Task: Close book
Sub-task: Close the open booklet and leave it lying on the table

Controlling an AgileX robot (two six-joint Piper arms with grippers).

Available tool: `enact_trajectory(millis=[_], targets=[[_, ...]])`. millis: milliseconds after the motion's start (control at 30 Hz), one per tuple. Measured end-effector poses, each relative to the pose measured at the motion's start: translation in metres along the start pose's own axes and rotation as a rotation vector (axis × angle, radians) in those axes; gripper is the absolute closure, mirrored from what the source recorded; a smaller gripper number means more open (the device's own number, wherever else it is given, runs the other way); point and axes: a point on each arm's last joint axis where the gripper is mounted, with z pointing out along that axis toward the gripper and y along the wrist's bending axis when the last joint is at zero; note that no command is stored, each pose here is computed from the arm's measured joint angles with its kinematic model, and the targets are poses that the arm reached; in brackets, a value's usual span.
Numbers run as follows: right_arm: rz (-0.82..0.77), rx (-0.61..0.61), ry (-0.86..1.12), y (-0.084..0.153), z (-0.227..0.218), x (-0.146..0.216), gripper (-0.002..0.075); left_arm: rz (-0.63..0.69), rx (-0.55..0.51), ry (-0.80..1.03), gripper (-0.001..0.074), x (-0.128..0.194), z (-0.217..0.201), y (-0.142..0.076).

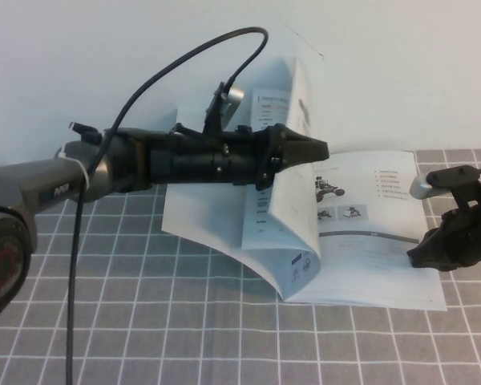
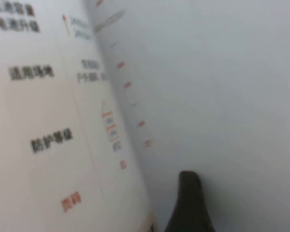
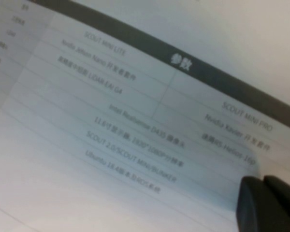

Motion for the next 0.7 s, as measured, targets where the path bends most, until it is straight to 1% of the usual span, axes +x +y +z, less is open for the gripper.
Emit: enact_trajectory(millis=[67, 167, 333, 500, 633, 700], targets=[[0.000, 0.000, 0.000, 0.000, 0.000, 0.000, 0.0729, 0.019, 0.011, 0.002, 0.0286, -0.001, 0.005, -0.006], [0.000, -0.002, 0.001, 0.000, 0.000, 0.000, 0.0729, 0.062, 0.041, 0.016, 0.0286, -0.001, 0.019, -0.023], [0.000, -0.002, 0.001, 0.000, 0.000, 0.000, 0.0729, 0.151, 0.113, 0.034, 0.0286, -0.001, 0.040, -0.059], [0.002, -0.002, 0.000, 0.000, 0.000, 0.000, 0.0729, 0.221, 0.172, 0.044, 0.0286, 0.001, 0.055, -0.089], [0.003, -0.002, 0.000, 0.000, 0.000, 0.000, 0.0729, 0.291, 0.214, 0.051, 0.0286, -0.004, 0.059, -0.111], [0.003, -0.002, 0.000, 0.000, 0.000, 0.000, 0.0729, 0.336, 0.204, 0.094, 0.0287, -0.011, 0.054, -0.120]])
